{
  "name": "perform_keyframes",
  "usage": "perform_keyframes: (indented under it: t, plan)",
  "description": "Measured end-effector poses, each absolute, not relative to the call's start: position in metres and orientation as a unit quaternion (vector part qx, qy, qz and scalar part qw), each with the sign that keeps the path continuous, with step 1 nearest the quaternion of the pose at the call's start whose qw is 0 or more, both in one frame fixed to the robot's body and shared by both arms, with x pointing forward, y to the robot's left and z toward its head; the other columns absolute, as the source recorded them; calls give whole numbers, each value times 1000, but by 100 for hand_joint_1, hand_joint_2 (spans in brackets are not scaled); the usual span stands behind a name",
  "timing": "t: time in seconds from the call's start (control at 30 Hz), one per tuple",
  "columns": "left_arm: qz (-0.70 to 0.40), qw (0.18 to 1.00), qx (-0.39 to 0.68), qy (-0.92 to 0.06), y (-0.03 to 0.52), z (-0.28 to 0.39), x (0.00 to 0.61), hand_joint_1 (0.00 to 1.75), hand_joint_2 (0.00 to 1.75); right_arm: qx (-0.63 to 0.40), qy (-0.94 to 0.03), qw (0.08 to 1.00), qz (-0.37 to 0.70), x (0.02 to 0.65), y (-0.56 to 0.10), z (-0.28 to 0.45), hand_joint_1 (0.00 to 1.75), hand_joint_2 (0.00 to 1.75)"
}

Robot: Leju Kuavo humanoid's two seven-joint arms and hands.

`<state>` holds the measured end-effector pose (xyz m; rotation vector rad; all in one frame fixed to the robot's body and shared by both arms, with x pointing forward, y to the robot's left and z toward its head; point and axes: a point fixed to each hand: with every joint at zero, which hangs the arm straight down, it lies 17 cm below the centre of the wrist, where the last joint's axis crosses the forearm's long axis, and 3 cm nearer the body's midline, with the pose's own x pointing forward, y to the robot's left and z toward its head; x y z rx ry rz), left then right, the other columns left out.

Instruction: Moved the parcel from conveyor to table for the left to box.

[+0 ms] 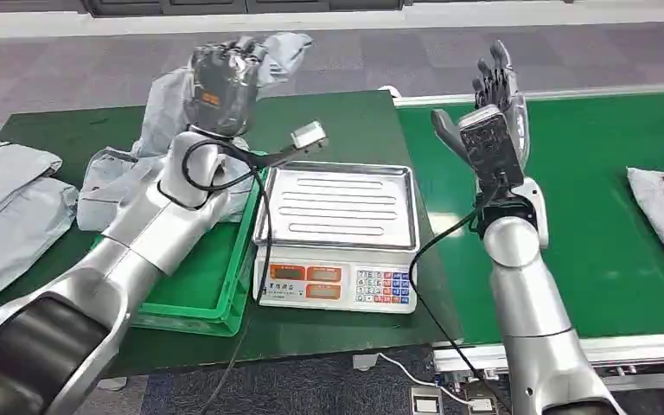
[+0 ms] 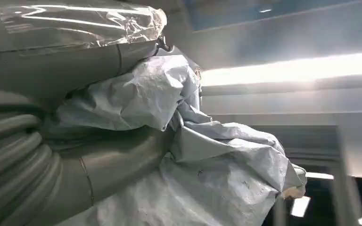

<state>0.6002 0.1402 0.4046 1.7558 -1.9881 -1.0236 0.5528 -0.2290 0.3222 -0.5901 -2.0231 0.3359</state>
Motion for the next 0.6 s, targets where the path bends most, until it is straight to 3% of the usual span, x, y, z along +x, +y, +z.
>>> perform_keyframes:
  t: [0.23,0.37,0.5,0.6]
  plan:
    - [-324,226,685,-612,302,372,610,175,175,-250,-814,505,141,549,-256,296,0,175]
    - [-345,273,703,-558,368,341,609,175,175,-245,-804,523,143,545,-272,279,0,175]
    - [-409,403,652,-495,432,255,606,175,175,-250,-793,535,150,534,-293,262,0,175]
    - [-430,445,642,-453,469,212,581,175,175,-254,-785,540,164,525,-300,253,0,175]
